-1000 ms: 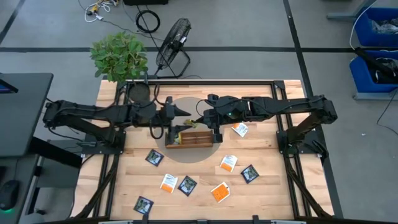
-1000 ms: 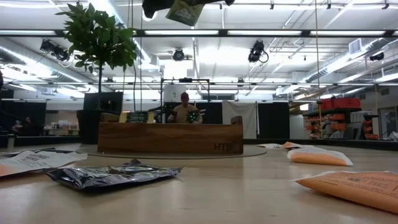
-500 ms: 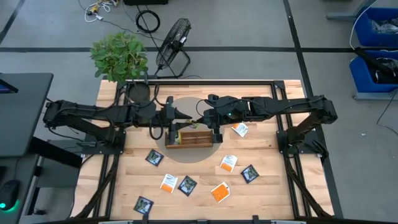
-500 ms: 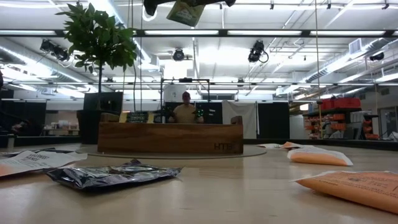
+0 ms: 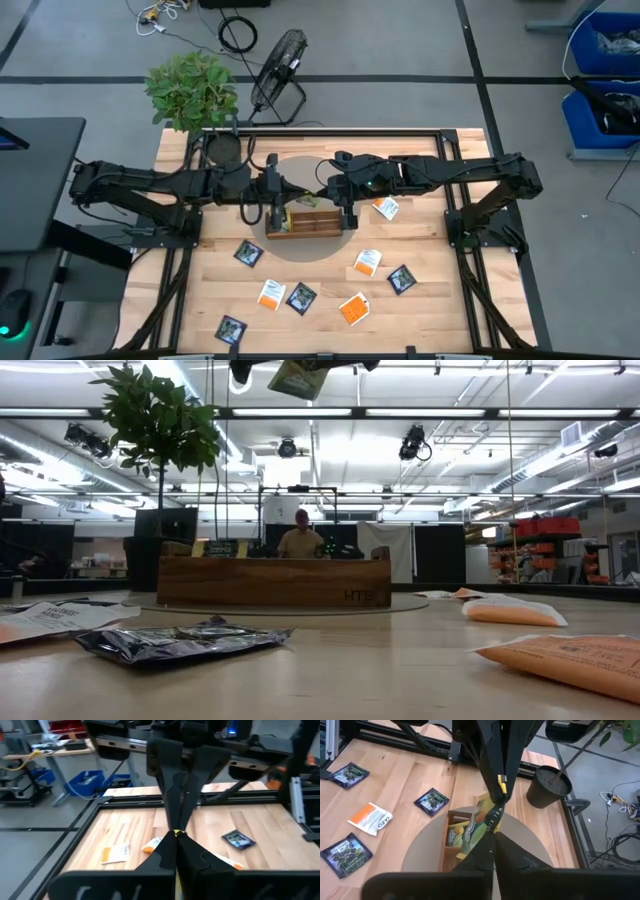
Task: Pick & Place Tea
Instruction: Put the yellow tea bag into the wooden organizer
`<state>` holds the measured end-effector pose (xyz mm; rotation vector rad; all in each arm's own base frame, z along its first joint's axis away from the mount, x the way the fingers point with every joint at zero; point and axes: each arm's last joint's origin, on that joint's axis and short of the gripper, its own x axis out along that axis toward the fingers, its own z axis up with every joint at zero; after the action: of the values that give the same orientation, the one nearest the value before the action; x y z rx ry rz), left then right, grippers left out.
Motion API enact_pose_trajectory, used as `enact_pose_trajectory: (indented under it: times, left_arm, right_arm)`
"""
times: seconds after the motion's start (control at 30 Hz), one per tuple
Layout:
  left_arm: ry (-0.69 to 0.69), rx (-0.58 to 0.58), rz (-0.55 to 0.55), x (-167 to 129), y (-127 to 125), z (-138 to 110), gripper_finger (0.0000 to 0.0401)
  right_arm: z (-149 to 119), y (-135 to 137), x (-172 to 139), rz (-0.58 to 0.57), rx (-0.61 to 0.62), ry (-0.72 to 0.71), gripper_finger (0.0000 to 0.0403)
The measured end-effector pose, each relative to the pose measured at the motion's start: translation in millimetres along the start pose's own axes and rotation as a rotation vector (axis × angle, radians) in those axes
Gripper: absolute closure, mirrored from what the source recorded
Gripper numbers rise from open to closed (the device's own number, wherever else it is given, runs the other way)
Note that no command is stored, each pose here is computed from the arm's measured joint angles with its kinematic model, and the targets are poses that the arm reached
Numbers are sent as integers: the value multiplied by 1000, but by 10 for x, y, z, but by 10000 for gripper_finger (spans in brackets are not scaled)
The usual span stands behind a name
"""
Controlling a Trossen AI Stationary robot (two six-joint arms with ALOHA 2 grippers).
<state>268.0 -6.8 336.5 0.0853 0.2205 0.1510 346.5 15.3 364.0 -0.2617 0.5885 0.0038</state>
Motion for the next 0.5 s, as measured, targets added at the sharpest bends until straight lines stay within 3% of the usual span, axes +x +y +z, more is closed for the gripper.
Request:
enact_pose_trajectory:
  times: [0.3,0.5]
  left_arm:
    - [107,11,100,-27,-40,-98,400]
    - [152,13,190,-82,-130,-140,400]
  right_arm:
    - [-31,-13,-167,2,26,38,307]
    - [-138,-5,-257,-10,127,152,273]
